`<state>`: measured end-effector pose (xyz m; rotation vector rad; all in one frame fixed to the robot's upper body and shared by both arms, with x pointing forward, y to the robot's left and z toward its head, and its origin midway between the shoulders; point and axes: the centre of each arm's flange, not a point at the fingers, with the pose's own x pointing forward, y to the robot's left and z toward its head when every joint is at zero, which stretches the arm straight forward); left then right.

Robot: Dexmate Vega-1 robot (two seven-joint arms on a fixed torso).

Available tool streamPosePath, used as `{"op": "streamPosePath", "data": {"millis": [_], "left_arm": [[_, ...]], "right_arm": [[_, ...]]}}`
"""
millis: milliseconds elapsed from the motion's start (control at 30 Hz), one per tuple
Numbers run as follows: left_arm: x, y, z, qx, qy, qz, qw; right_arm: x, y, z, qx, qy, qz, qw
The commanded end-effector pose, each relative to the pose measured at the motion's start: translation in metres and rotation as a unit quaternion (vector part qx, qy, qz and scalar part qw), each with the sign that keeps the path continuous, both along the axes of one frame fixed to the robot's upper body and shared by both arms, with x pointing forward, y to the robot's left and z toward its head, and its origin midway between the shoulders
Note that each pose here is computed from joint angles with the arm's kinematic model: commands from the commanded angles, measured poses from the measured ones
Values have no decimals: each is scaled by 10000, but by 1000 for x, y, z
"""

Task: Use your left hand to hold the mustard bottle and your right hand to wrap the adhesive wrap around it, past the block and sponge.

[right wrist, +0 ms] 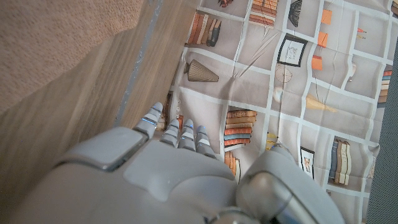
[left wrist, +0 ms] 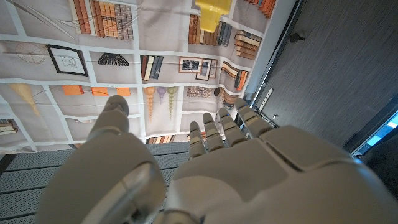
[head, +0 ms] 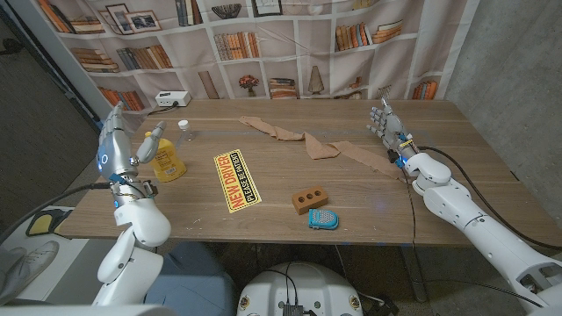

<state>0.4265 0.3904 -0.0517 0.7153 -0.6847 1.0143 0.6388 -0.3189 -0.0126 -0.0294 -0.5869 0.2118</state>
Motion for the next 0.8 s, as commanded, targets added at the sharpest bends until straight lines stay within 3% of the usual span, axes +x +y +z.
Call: {"op": "streamPosePath", "data": {"millis": [33, 200, 800], "left_arm": [[4, 3, -3, -75, 201, -28, 9998], [7, 6, -4, -85, 308, -10, 9995], [16, 9, -9, -238, 405, -10, 9989]], "right_arm": [[-1, 0, 0, 44, -42, -7, 10000], [-1, -2, -5, 83, 4, -11, 10000], [-4, -1, -1, -182, -129, -174, 9996]]}}
